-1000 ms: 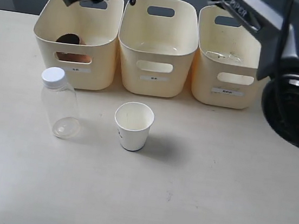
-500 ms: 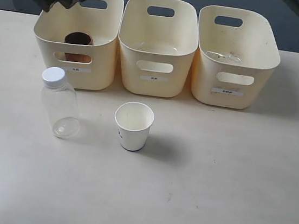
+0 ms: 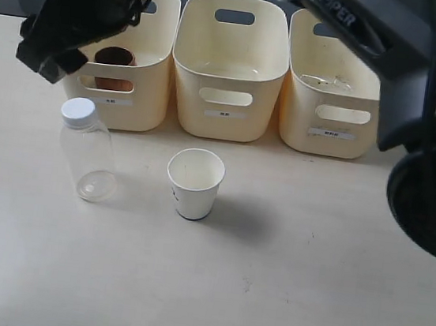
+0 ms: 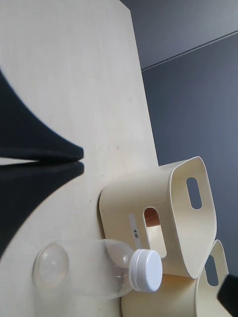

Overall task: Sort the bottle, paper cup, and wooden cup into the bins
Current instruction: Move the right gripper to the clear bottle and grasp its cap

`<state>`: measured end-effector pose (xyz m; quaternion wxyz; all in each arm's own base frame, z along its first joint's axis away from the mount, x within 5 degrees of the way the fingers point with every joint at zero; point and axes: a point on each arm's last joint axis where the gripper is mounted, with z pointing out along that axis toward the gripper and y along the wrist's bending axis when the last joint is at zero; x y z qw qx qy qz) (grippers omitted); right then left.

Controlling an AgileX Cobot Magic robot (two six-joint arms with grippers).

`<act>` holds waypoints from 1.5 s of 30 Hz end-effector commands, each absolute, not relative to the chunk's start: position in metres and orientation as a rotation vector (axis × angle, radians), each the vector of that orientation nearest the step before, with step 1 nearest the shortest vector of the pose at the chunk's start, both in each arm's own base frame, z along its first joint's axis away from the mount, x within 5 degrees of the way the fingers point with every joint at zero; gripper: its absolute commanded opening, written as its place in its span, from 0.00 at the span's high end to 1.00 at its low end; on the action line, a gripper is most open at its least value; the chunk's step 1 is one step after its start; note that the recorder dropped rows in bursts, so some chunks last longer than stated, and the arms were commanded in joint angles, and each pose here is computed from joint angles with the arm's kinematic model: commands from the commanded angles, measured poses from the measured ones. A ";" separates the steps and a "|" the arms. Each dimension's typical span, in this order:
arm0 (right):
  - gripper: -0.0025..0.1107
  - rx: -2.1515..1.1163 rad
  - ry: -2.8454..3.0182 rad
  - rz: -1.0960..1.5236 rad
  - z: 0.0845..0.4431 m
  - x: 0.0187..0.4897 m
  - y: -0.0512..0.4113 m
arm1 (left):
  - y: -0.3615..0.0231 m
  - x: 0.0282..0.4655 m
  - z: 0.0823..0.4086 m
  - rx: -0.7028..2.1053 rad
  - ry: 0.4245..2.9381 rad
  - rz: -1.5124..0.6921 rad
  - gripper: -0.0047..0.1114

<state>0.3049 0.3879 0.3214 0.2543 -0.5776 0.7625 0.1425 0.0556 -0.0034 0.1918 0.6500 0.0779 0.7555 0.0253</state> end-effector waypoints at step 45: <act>0.96 -1.698 2.189 0.336 0.235 0.323 0.407 | -0.004 0.055 0.191 0.177 1.714 0.052 0.96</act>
